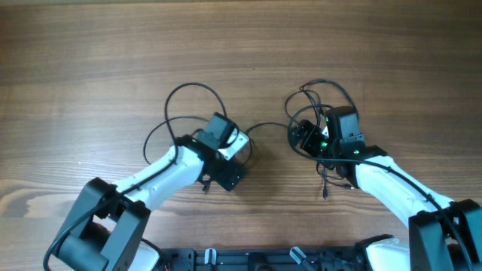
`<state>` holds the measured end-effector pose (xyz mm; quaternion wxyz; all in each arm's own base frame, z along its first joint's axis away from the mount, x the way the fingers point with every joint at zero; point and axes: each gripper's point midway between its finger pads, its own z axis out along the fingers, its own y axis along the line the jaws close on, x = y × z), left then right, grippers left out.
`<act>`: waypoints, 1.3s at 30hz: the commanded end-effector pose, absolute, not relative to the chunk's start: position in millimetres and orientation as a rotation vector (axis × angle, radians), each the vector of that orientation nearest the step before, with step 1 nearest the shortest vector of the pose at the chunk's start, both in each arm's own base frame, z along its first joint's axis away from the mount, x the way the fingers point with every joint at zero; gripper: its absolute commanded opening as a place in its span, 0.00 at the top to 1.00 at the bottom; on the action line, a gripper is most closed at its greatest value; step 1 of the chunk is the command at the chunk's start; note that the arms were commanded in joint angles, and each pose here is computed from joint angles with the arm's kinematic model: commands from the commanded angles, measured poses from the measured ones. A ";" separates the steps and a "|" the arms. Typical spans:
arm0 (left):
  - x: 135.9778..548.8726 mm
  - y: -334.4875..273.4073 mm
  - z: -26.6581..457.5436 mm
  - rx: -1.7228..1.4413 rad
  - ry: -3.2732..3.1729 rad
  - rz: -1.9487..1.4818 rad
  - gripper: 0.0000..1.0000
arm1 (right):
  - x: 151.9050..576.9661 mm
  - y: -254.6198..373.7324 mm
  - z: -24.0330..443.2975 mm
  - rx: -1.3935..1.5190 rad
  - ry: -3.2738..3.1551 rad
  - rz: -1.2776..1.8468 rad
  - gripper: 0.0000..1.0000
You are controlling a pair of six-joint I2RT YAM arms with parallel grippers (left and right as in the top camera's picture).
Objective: Untangle cables
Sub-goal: 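Pull one black cable out leftward with the left gripper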
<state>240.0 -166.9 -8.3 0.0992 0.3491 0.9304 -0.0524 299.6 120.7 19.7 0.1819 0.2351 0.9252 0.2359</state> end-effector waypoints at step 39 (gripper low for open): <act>288.1 -108.6 180.6 0.372 2.267 -0.513 0.96 | 300.4 110.4 19.2 0.674 2.610 0.588 0.01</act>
